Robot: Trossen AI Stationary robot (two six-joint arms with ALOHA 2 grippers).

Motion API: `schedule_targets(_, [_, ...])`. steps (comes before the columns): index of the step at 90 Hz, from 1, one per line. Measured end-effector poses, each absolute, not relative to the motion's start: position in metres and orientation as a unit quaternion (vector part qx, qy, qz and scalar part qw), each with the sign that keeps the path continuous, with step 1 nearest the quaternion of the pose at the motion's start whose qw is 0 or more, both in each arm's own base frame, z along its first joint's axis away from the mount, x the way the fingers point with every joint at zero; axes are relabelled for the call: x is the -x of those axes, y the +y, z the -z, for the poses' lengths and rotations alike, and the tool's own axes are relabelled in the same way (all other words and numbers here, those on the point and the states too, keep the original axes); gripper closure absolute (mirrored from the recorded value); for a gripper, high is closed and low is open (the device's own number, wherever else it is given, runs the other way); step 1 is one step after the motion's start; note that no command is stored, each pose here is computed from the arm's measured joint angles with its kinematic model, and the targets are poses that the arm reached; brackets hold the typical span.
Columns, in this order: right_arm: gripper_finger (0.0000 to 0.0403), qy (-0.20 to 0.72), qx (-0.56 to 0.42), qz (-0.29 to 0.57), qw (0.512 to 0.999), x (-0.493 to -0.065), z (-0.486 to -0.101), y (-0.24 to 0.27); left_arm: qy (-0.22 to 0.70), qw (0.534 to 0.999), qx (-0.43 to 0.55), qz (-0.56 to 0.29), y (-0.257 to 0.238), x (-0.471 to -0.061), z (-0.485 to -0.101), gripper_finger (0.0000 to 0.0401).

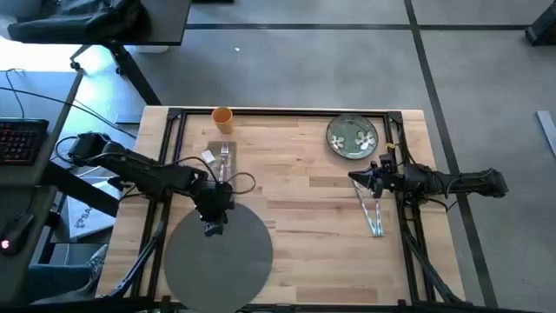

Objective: Set table place
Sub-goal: Move the gray table mat to the center of the table

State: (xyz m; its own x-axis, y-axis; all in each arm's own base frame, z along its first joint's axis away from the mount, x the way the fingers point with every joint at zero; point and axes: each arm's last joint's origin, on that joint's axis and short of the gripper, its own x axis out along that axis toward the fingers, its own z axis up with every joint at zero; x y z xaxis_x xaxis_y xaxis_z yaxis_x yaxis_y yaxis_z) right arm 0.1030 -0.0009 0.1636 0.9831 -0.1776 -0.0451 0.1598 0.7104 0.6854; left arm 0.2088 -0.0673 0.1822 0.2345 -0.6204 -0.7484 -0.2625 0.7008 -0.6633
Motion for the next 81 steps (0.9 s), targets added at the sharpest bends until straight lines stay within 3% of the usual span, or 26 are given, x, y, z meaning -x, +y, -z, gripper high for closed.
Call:
schedule_targets(25, [0.0403, -0.012, -0.368, 0.091, 0.925, -0.103, -0.164, -0.001, 0.577, 0.704, 0.354, 0.214, -0.086, -0.218, -0.183, 0.0396])
schedule_targets(39, [0.0403, -0.012, -0.366, 0.091, 0.926, -0.103, -0.164, -0.001, 0.585, 0.697, 0.353, 0.219, -0.089, -0.226, -0.172, 0.0396])
schedule_targets(55, [0.0403, -0.012, -0.366, 0.091, 0.926, -0.103, -0.164, -0.001, 0.527, 0.72, 0.357, 0.277, -0.087, -0.246, -0.17, 0.0396])
schedule_targets(81, [0.0403, -0.012, -0.367, 0.091, 0.926, -0.103, -0.164, -0.001, 0.59, 0.658, 0.377, 0.276, -0.092, -0.248, -0.14, 0.0396])
